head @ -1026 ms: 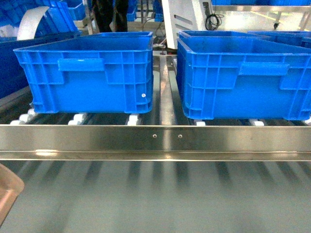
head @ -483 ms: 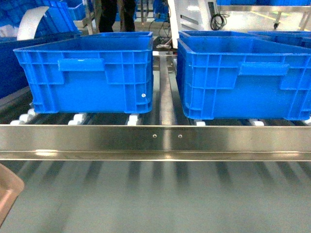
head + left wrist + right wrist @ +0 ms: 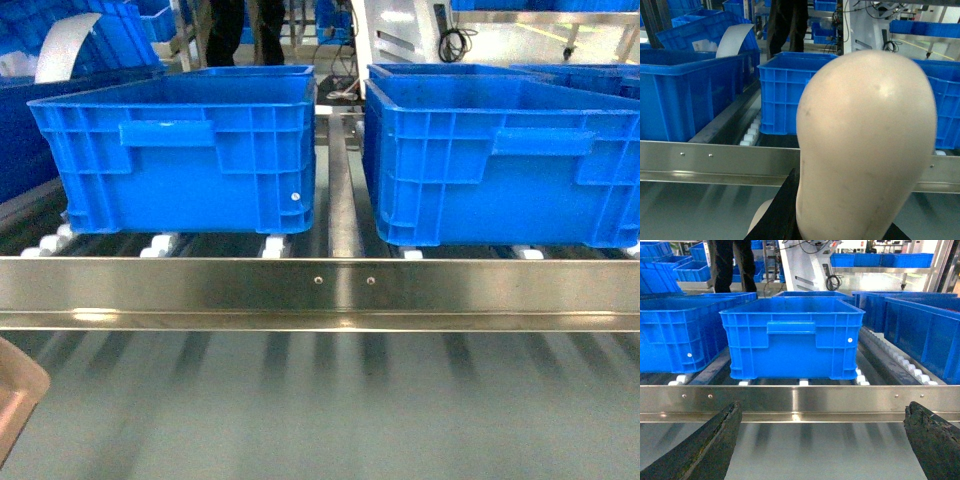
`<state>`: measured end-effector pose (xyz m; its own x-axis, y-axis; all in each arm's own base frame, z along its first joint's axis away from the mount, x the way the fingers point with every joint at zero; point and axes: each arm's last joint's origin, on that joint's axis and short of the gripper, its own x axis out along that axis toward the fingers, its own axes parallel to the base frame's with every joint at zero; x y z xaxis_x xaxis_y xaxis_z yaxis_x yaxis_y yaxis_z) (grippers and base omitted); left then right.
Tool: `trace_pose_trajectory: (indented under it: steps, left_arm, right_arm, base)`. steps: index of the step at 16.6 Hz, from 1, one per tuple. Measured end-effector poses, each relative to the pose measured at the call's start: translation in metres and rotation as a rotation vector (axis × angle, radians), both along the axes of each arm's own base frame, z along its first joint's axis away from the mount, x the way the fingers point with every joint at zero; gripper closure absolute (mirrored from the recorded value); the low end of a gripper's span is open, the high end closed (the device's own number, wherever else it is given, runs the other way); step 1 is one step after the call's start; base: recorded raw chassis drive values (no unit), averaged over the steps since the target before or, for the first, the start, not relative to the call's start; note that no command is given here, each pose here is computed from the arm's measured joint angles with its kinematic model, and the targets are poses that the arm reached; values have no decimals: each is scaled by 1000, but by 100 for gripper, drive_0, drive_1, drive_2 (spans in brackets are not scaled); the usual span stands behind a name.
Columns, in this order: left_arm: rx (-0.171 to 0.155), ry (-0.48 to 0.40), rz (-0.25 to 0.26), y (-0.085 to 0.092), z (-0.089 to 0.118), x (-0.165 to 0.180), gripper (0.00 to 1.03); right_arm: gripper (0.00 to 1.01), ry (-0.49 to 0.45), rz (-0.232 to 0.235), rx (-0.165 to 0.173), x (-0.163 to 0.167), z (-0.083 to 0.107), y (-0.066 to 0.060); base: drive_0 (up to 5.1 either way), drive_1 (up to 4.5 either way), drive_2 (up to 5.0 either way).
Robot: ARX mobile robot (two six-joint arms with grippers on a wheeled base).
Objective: Place part in tray to right shelf
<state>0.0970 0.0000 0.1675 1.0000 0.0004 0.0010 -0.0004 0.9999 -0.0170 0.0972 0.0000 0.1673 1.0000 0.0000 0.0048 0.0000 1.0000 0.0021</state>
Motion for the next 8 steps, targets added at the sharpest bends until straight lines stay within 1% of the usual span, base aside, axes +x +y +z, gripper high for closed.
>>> trace_pose_trajectory:
  steps: [8]
  left_arm:
    - [0,0,0,0,0,0,86]
  right_arm:
    - [3,0,0,0,0,0,0]
  base:
    - [0,0,0]
